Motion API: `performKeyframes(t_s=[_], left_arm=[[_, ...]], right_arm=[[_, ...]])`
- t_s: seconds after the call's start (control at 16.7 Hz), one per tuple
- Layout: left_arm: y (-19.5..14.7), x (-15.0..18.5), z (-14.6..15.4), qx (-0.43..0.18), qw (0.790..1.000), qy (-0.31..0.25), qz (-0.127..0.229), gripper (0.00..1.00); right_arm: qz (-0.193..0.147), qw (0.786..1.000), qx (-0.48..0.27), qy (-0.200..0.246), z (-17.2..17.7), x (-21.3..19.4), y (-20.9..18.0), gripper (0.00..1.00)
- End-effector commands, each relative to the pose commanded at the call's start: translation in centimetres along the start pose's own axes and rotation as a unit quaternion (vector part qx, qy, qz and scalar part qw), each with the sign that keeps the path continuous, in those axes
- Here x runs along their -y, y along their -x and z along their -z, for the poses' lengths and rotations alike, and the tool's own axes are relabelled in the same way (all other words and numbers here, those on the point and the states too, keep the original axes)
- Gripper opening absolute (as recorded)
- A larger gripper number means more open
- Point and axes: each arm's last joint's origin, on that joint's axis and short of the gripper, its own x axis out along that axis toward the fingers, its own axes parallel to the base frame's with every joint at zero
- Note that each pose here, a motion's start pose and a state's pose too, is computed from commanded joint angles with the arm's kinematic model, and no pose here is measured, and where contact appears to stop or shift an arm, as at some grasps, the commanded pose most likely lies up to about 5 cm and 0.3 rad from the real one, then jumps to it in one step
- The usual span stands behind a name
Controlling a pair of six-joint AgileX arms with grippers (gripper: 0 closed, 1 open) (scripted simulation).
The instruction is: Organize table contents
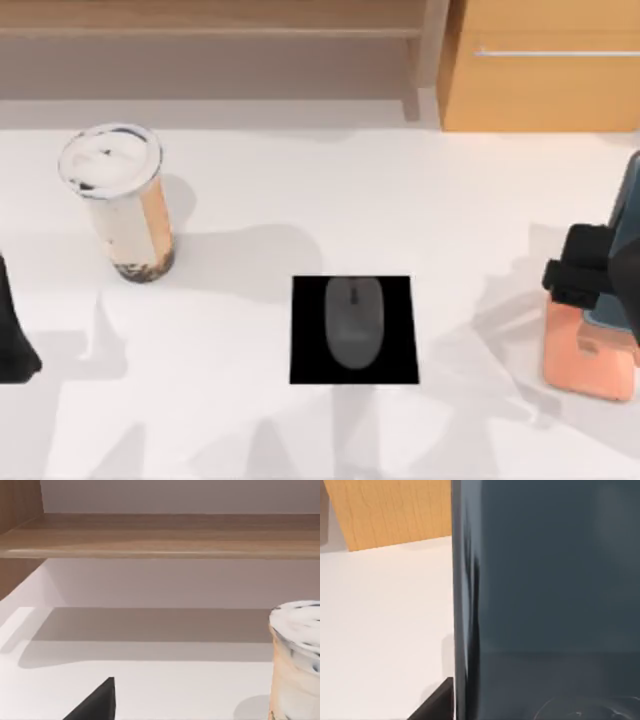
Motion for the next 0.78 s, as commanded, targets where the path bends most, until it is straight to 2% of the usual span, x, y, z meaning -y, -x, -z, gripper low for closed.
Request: performKeyframes(t_s=[0.66, 0.78], left_arm=[[0.0, 0.0, 0.0, 0.0, 1.0, 0.0, 0.0, 1.0], [0.0, 0.0, 0.0, 0.0, 1.0, 0.0, 0.0, 1.0]], right_arm=[[0.0, 1.0, 0.0, 0.0, 0.0, 0.0, 0.0, 0.98], [0.0, 1.0, 0.0, 0.0, 0.0, 0.0, 0.0, 1.0]])
